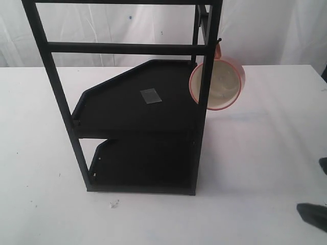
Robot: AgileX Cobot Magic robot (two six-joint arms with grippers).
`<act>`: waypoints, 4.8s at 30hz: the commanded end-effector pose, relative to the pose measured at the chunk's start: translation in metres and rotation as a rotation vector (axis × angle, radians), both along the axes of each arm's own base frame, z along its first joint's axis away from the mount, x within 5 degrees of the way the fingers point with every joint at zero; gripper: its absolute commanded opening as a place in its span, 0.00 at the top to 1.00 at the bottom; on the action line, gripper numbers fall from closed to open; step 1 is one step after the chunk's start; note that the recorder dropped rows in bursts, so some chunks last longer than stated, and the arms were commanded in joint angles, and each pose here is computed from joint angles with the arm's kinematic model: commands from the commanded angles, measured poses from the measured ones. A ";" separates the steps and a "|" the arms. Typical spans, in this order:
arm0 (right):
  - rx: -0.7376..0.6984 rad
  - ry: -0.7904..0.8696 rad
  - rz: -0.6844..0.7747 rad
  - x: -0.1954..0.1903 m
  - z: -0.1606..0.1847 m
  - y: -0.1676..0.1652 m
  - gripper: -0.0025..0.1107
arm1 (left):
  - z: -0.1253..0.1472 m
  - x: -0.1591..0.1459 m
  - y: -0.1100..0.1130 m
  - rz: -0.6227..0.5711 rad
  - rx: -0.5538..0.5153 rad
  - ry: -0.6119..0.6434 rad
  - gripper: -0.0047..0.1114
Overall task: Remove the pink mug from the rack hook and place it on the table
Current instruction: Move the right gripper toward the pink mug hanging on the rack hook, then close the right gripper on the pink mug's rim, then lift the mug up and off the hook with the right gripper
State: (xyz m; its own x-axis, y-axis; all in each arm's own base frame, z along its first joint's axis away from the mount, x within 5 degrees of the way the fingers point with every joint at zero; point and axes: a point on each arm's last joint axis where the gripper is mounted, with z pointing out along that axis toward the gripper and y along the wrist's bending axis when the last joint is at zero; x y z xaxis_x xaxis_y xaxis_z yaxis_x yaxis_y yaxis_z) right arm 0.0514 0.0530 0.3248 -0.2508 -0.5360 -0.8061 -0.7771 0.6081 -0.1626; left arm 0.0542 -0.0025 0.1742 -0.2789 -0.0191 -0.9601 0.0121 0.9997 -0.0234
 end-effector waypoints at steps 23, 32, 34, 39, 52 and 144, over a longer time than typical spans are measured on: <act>0.201 -0.112 -0.585 0.015 -0.010 -0.040 0.48 | -0.001 0.000 0.000 0.003 -0.001 -0.005 0.96; 0.199 -0.132 -0.516 0.058 0.024 0.001 0.48 | -0.001 0.000 0.000 0.003 -0.001 -0.005 0.96; 0.216 -0.121 -0.477 0.065 0.023 0.015 0.48 | -0.001 0.000 0.000 0.003 -0.001 -0.005 0.96; 0.144 -0.135 -0.396 0.082 0.014 0.047 0.48 | -0.001 0.000 0.000 0.003 -0.001 -0.005 0.96; 0.046 -0.200 -0.466 0.116 0.011 0.072 0.48 | -0.001 0.000 0.000 0.003 -0.001 -0.005 0.96; 0.146 -0.308 -0.778 0.206 -0.038 0.090 0.98 | -0.001 0.000 0.000 0.003 -0.001 -0.005 0.96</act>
State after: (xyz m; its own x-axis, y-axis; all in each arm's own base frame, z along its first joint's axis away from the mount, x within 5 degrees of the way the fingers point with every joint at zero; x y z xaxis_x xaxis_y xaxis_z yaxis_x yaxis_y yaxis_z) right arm 0.2556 0.1469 0.2800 -0.2901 -0.1962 -0.9367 -0.1085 0.9792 -0.1715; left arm 0.0542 -0.0025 0.1742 -0.2789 -0.0191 -0.9601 0.0121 0.9997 -0.0234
